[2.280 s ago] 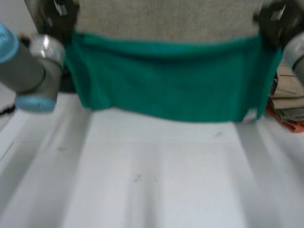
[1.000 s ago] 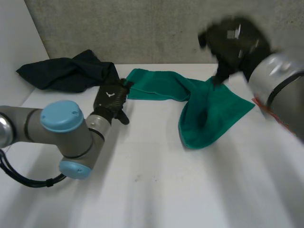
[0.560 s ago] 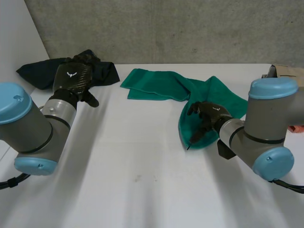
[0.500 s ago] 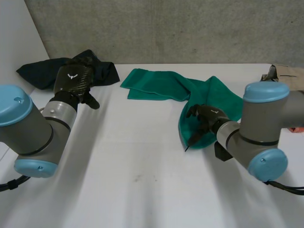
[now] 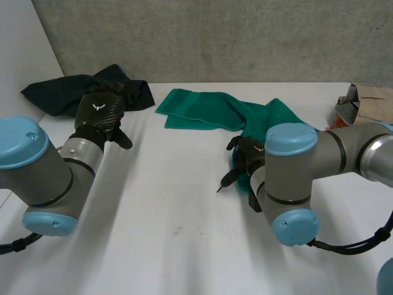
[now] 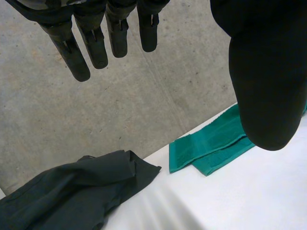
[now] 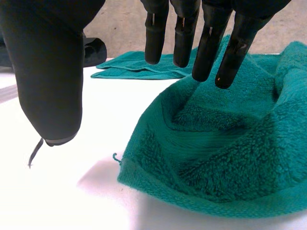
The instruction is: Fold the laundry.
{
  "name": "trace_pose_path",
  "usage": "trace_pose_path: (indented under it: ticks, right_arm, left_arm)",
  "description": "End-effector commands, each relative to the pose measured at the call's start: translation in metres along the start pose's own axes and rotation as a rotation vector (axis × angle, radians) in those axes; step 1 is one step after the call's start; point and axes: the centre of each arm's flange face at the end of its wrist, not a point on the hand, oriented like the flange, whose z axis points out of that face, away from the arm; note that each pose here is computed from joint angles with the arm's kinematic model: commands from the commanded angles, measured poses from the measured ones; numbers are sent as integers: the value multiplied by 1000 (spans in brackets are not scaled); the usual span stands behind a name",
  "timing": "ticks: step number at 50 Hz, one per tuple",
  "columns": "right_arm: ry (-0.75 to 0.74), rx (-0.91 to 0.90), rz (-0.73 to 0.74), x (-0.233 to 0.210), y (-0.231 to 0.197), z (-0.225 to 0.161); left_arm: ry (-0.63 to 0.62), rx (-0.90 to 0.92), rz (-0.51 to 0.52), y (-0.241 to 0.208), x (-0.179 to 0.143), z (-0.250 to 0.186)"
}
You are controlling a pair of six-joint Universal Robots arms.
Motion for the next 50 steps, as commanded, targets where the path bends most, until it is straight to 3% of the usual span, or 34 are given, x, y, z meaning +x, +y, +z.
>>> trace_pose_path:
  ticks: [1, 20, 27, 31, 39, 43, 50]
  right_arm:
    - [107, 13, -18, 11, 11, 9]
    - [140, -2, -81, 18, 17, 14]
    - [106, 1, -73, 21, -13, 2]
    - [26, 57, -162, 21, -69, -22]
    - [-117, -41, -579, 9, -93, -74]
    - [-141, 110, -604, -9, -145, -126]
    - [-156, 282, -611, -22, -188, -173]
  left_arm:
    - [0, -3, -1, 1, 0, 0]
    - [0, -4, 0, 1, 0, 0]
    - [-3, 0, 2, 0, -2, 1]
    - [-9, 13, 8, -2, -4, 4]
    - [14, 8, 10, 11, -1, 23]
    - [81, -20, 8, 30, 11, 34]
    - [158, -48, 0, 55, 32, 43]
